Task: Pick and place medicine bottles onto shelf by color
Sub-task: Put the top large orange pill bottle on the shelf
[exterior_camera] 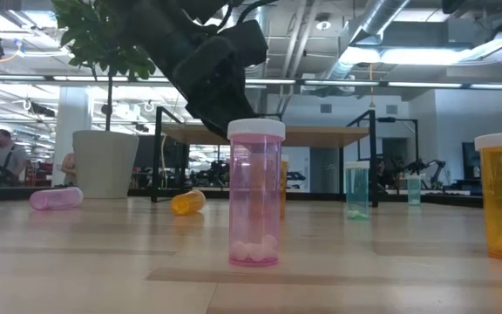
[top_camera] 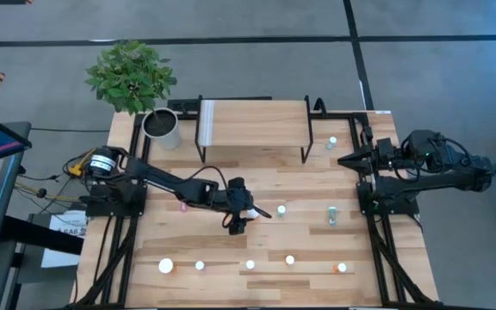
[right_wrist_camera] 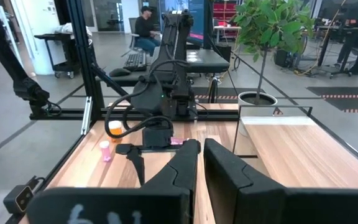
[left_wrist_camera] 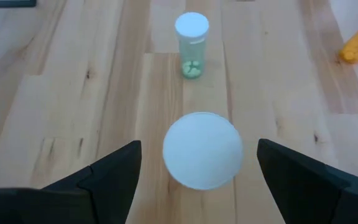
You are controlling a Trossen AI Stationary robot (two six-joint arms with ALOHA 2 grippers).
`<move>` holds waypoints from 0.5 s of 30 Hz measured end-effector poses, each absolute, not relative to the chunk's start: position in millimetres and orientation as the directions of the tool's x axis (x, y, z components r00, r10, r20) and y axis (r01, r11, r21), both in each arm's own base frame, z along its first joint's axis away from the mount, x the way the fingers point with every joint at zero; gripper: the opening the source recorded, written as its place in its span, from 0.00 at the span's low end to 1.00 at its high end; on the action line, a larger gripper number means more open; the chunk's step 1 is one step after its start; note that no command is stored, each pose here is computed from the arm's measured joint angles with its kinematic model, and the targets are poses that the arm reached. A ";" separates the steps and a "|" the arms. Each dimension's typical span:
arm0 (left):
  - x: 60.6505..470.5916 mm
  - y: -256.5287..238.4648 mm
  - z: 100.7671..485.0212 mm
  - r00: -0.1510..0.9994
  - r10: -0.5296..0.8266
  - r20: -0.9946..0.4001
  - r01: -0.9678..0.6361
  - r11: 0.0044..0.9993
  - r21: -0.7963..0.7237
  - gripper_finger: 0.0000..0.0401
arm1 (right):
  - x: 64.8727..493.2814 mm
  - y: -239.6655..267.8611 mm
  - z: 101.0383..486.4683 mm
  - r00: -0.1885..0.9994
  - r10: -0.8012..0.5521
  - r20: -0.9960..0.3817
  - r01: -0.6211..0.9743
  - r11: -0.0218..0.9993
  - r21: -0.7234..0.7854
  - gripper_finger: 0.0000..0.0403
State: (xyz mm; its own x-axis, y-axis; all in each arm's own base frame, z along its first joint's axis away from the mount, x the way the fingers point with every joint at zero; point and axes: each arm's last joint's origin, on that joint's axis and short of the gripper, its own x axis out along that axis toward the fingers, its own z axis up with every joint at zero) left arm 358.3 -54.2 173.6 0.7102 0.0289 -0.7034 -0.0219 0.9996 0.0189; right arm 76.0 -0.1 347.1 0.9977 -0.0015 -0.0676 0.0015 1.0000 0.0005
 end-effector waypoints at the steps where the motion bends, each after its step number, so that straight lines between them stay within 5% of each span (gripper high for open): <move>1: 359.0 -54.2 171.7 0.707 0.028 -0.706 -0.021 1.000 0.019 0.77 | 76.0 0.0 347.1 0.998 -0.001 -0.067 0.001 1.000 0.000 0.14; 15: 361.3 -53.0 163.8 0.692 -0.010 -0.722 0.008 1.000 -0.006 0.75 | 76.0 0.0 347.1 0.998 -0.001 -0.068 0.001 1.000 0.000 0.14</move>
State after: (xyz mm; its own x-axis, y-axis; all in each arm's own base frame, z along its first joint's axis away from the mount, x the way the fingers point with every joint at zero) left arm 361.3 -53.0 163.8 0.6919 -0.0099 -0.7219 0.0076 1.0000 -0.0064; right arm 76.0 0.0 347.1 0.9977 -0.0008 -0.0677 0.0008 1.0000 0.0002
